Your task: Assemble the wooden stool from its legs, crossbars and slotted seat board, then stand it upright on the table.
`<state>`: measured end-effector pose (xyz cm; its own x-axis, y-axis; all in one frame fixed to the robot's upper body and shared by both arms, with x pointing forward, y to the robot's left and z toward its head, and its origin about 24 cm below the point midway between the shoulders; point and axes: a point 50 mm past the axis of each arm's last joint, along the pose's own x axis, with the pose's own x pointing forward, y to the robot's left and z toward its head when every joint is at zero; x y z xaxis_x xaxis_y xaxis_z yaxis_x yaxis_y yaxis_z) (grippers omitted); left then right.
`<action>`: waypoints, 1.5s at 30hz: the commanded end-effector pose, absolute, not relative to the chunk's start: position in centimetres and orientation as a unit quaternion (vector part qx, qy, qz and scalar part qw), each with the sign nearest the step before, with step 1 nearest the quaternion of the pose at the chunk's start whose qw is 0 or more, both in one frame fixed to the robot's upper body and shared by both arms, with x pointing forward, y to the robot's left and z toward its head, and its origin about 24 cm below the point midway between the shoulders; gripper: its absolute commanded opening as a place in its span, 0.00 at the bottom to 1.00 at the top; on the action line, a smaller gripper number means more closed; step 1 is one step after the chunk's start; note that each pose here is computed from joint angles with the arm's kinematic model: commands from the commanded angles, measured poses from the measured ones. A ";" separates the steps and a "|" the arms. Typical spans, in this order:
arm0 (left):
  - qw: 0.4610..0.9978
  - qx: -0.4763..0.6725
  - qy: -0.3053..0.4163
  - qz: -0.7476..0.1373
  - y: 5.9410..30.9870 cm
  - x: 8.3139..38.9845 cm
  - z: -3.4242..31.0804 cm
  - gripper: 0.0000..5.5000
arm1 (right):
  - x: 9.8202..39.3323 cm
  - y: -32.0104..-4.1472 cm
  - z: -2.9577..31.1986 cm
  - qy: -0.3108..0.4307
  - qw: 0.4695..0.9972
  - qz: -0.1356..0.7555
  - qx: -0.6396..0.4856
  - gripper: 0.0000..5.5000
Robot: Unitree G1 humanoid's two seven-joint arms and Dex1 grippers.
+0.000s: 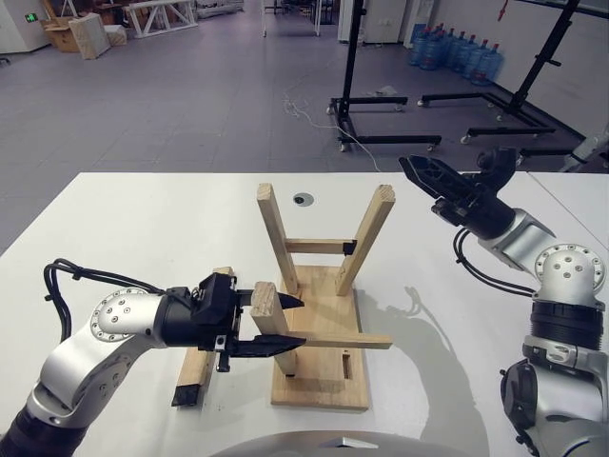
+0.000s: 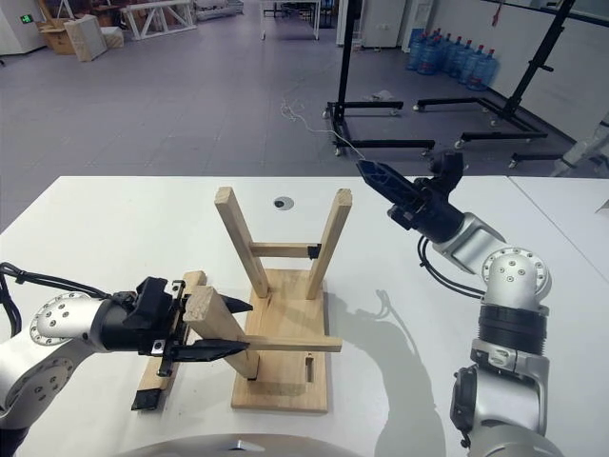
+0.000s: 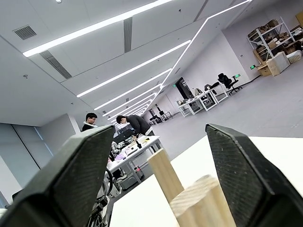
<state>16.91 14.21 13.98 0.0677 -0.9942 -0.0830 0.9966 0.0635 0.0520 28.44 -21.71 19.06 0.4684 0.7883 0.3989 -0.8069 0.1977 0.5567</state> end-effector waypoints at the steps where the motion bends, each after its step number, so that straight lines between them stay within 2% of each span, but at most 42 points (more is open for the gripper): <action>1: 0.750 0.068 0.130 -0.645 15.2 16.2 10.2 0.37 | 28.4 -21.2 20.1 -0.024 0.768 0.525 0.366 0.64; 9: 0.747 0.108 0.162 -0.635 15.7 16.2 8.9 0.37 | 28.4 -21.0 19.9 -0.020 0.760 0.529 0.377 0.64; 14: 0.756 0.099 0.159 -0.627 16.1 16.8 9.5 0.37 | 28.4 -20.9 19.7 -0.015 0.759 0.531 0.375 0.64; 15: 0.756 0.095 0.158 -0.628 16.1 16.9 9.6 0.42 | 28.3 -20.8 19.7 -0.014 0.757 0.534 0.375 0.64; 23: 0.777 0.085 0.137 -0.609 17.0 17.1 10.8 0.63 | 28.3 -20.7 19.5 -0.018 0.760 0.530 0.375 0.64; 26: 0.782 0.076 0.126 -0.605 17.5 16.5 11.6 0.63 | 28.1 -20.7 19.2 -0.021 0.763 0.525 0.377 0.64; 30: 0.794 0.082 0.158 -0.581 19.0 15.1 11.0 0.63 | 27.8 -20.9 19.0 -0.032 0.769 0.513 0.379 0.64; 32: 0.813 0.087 0.175 -0.548 20.0 14.7 10.4 0.63 | 27.6 -21.0 19.0 -0.041 0.776 0.506 0.374 0.64; 35: 0.879 0.124 0.192 -0.419 21.1 14.4 8.8 0.63 | 27.2 -20.9 19.0 -0.055 0.779 0.502 0.372 0.64; 37: 0.927 0.167 0.164 -0.294 21.7 15.4 8.2 0.63 | 26.7 -21.1 18.7 -0.063 0.791 0.487 0.364 0.64; 39: 0.955 0.173 0.130 -0.205 21.7 16.7 8.2 0.63 | 26.0 -21.7 18.3 -0.080 0.810 0.461 0.353 0.64; 41: 0.968 0.155 0.123 -0.155 21.2 17.2 7.8 0.63 | 25.7 -21.9 18.2 -0.090 0.820 0.443 0.351 0.64; 45: 0.978 0.120 0.133 -0.107 20.2 16.9 6.5 0.63 | 25.9 -21.5 17.7 -0.098 0.829 0.428 0.346 0.64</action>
<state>17.26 20.46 7.54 0.9459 -0.2157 -0.2425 0.2704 0.9371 0.2209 25.92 -21.82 17.99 0.6019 0.6509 0.4625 -0.7852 0.3769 0.4914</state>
